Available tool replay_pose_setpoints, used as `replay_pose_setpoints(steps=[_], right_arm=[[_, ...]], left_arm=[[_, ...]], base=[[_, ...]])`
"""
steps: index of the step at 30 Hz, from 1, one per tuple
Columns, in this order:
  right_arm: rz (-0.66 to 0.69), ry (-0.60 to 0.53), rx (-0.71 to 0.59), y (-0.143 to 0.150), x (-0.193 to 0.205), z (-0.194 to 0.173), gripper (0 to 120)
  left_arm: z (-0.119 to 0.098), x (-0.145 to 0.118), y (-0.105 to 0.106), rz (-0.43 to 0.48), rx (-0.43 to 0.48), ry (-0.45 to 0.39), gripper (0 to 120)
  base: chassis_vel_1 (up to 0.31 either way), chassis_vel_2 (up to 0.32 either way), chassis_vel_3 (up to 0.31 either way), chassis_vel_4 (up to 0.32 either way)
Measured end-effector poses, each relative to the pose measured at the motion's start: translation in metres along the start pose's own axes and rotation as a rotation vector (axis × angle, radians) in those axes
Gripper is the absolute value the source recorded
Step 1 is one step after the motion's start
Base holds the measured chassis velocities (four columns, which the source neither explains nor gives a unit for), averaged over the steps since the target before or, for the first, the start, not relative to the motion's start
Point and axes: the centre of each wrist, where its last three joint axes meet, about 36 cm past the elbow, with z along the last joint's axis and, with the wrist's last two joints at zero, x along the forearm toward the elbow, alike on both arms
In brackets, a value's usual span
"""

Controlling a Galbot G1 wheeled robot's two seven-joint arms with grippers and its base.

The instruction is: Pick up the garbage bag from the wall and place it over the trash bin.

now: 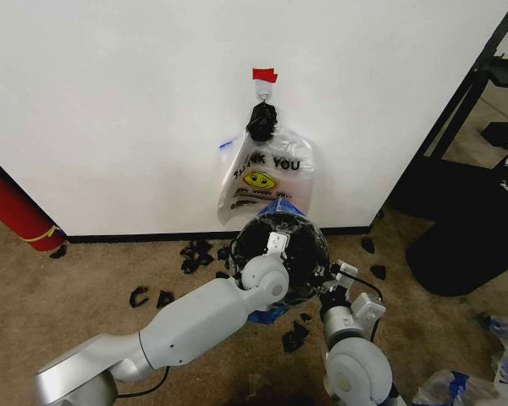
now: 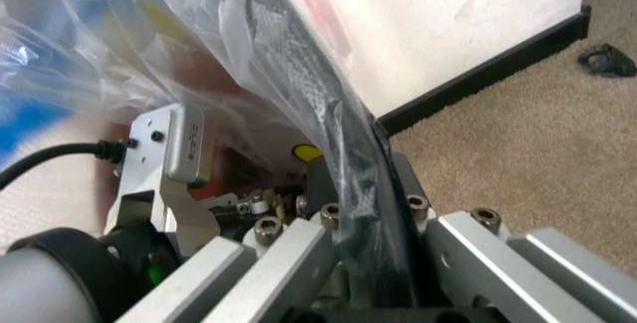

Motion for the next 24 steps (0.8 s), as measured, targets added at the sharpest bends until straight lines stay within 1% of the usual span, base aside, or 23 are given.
replay_pose_setpoints(steps=[2,5,6,10,13,14,16,18,24], right_arm=[[0.007,0.004,-0.010,-0.001,-0.001,-0.002,0],[0.026,0.007,-0.024,-0.003,-0.008,-0.005,0],[0.026,0.007,-0.024,-0.003,-0.008,-0.005,0],[0.053,0.021,-0.053,-0.005,-0.017,-0.010,0],[0.054,0.024,-0.053,-0.005,-0.018,-0.010,0],[0.054,0.024,-0.053,-0.005,-0.018,-0.010,0],[0.054,0.026,-0.055,-0.004,-0.017,-0.009,0],[0.049,0.029,-0.059,-0.003,-0.015,-0.009,0],[0.030,0.033,-0.063,0.000,-0.009,-0.007,0]], left_arm=[[0.002,0.001,0.002,0.000,0.002,0.000,0],[0.004,0.013,0.003,0.023,0.005,-0.016,0],[0.004,0.013,0.003,0.023,0.005,-0.016,0],[0.008,0.044,0.003,0.072,0.004,-0.079,0],[0.010,0.054,0.005,0.072,-0.014,-0.137,0],[0.010,0.054,0.005,0.072,-0.014,-0.137,0],[0.009,0.054,0.007,0.050,-0.025,-0.190,0],[0.007,0.048,0.008,0.028,-0.025,-0.215,0],[0.008,0.026,0.007,-0.015,-0.035,-0.224,0]], base=[[0.000,0.000,0.000,0.000],[0.000,0.000,0.000,0.000],[0.000,0.000,0.000,0.000],[0.000,0.000,0.000,0.000],[0.000,0.000,0.000,0.000],[0.000,0.000,0.000,0.000],[0.000,0.000,0.000,0.000],[0.000,0.000,0.000,0.000],[0.000,0.000,0.000,0.000]])
